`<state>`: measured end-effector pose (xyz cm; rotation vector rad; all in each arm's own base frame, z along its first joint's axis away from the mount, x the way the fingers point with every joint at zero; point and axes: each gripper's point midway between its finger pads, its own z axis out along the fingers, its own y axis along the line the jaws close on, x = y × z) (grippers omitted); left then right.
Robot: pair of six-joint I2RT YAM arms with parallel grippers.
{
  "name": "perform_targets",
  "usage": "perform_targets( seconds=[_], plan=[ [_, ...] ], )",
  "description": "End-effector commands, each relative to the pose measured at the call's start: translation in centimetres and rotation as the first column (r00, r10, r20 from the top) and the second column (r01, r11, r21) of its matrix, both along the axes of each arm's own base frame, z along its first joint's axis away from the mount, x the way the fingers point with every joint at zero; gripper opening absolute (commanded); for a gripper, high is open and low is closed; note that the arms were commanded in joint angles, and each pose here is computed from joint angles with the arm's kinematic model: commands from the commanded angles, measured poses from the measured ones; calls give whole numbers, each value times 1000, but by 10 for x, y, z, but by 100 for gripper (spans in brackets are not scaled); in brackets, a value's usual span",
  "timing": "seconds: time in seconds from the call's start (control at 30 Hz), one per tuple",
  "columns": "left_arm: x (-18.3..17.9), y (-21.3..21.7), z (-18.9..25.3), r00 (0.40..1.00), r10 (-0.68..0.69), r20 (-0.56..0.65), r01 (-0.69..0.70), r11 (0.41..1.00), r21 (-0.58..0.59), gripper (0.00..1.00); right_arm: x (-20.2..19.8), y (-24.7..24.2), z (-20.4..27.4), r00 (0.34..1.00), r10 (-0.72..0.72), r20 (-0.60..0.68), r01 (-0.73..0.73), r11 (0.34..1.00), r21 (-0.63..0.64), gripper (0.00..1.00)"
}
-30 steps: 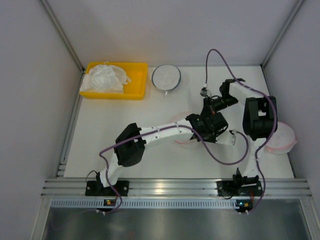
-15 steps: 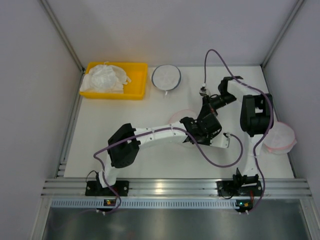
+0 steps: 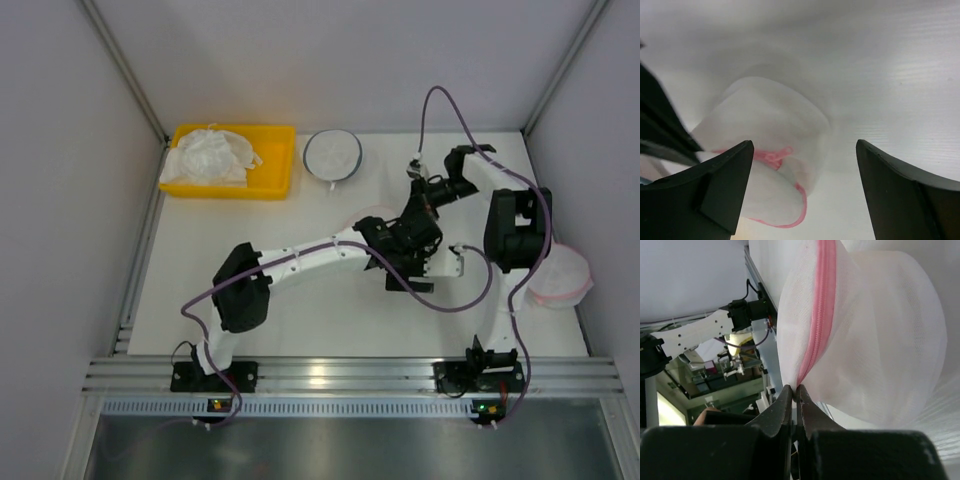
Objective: Place the bra in the laundry bag and zip it closed
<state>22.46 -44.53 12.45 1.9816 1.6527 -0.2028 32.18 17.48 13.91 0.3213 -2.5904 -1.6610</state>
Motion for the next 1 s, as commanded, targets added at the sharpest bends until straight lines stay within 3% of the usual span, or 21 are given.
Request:
perform_targets(
  seconds=[0.0, 0.03, 0.17, 0.2, 0.23, 0.3, 0.4, 0.5, 0.57, 0.63, 0.7, 0.73, 0.97],
  plan=[
    [28, -8, 82, 998, 66, 0, -65, 973, -221, 91, 30, -8, 5, 993, -70, 99, 68, 997, 22, 0],
    [36, -4, 94, 996, 90, -27, -94, 961, -261, 98, 36, -11, 5, 990, -90, 106, 88, 996, 21, 0],
    [65, 13, 144, 982, 175, -77, -191, 901, -390, 98, 75, -40, 7, 960, -244, 138, 244, 970, 16, 0],
    [72, 18, 148, 976, 201, -85, -218, 890, -400, 98, 94, -55, 6, 934, -287, 213, 289, 957, 25, 0],
    [89, 30, 156, 961, 264, -83, -274, 868, -414, 98, 100, -60, 9, 923, -350, 161, 350, 936, 26, 0],
    [104, 43, 164, 942, 324, -91, -331, 839, -432, 98, 125, -81, 10, 877, -422, 231, 423, 905, 49, 0],
    [132, 70, 175, 888, 422, -181, -456, 758, -466, 98, 145, -93, 0, 846, -489, 211, 487, 871, 66, 0],
    [166, 111, 178, 791, 552, -265, -605, 639, -475, 98, 173, -100, -18, 822, -515, 242, 516, 854, 67, 0],
    [194, 151, 180, 664, 683, -303, -727, 496, -475, 98, 196, -103, -17, 788, -558, 260, 551, 828, 107, 0],
    [212, 187, 180, 575, 735, -360, -793, 392, -466, 98, 220, -108, -18, 744, -613, 267, 592, 789, 162, 0],
    [218, 209, 186, 538, 729, -424, -820, 335, -464, 98, 234, -106, -29, 734, -635, 241, 606, 772, 190, 0],
    [228, 233, 185, 492, 752, -439, -842, 283, -459, 98, 243, -106, -25, 730, -649, 215, 614, 760, 210, 0],
    [226, 281, 172, 411, 827, -382, -879, 249, -406, 98, 275, -80, -37, 736, -636, 231, 577, 768, 276, 0]
  ],
)
